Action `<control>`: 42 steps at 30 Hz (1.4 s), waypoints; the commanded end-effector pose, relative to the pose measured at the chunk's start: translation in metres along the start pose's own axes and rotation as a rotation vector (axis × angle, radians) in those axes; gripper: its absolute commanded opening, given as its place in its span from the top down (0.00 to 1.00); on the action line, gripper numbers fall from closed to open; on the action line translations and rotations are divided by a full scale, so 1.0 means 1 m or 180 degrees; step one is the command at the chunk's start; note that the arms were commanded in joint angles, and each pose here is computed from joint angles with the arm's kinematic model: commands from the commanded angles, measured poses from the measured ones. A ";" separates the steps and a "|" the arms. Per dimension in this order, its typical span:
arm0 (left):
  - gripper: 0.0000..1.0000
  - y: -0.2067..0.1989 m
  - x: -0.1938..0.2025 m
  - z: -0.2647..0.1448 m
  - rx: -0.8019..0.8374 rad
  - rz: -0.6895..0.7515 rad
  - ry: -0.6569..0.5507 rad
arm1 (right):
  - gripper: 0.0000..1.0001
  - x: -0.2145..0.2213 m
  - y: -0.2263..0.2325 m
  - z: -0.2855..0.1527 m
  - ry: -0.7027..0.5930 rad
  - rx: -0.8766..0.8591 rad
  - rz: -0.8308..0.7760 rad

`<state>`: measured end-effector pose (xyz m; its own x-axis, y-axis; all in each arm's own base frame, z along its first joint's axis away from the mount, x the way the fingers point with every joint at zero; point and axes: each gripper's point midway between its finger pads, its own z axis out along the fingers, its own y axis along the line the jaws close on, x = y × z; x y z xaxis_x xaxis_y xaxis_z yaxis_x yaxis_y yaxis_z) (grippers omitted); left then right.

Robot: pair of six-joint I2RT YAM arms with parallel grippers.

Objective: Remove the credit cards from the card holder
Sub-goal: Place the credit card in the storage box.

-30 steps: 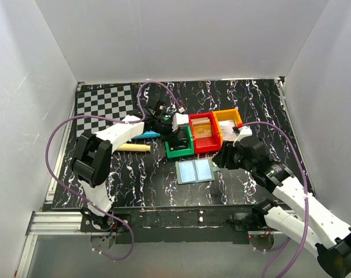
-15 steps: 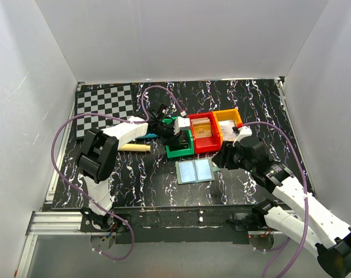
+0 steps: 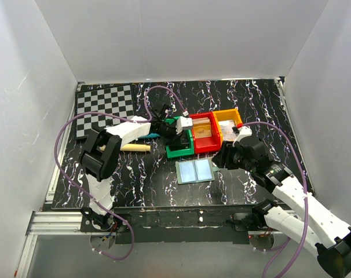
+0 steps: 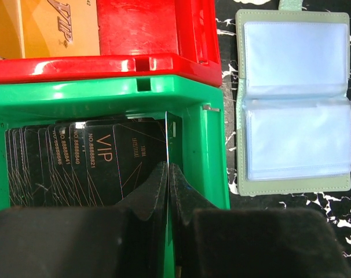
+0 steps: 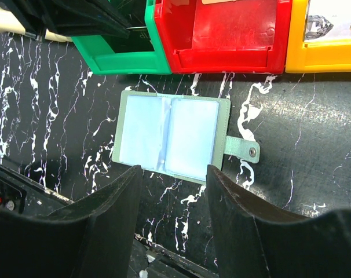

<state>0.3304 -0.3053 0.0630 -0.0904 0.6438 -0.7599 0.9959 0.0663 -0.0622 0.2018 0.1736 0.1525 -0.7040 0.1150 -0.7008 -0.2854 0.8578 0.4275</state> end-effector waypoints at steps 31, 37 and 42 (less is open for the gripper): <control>1.00 0.037 0.020 -0.007 -0.0475 -0.0152 0.0390 | 0.43 -0.006 -0.001 0.001 -0.0104 0.0005 -0.0052; 0.92 0.036 0.017 -0.008 -0.0477 -0.0168 0.0354 | 0.43 -0.006 -0.001 0.000 -0.0112 0.0000 -0.0048; 0.85 0.039 0.014 -0.012 -0.0538 -0.0157 0.0357 | 0.42 -0.006 -0.001 0.000 -0.0108 0.0003 -0.0048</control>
<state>0.3627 -0.2969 0.0526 -0.1504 0.6943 -0.7038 0.9818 0.1884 -0.0240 0.2022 0.1730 0.1524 -0.7023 0.1138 -0.7027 -0.2847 0.8598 0.4239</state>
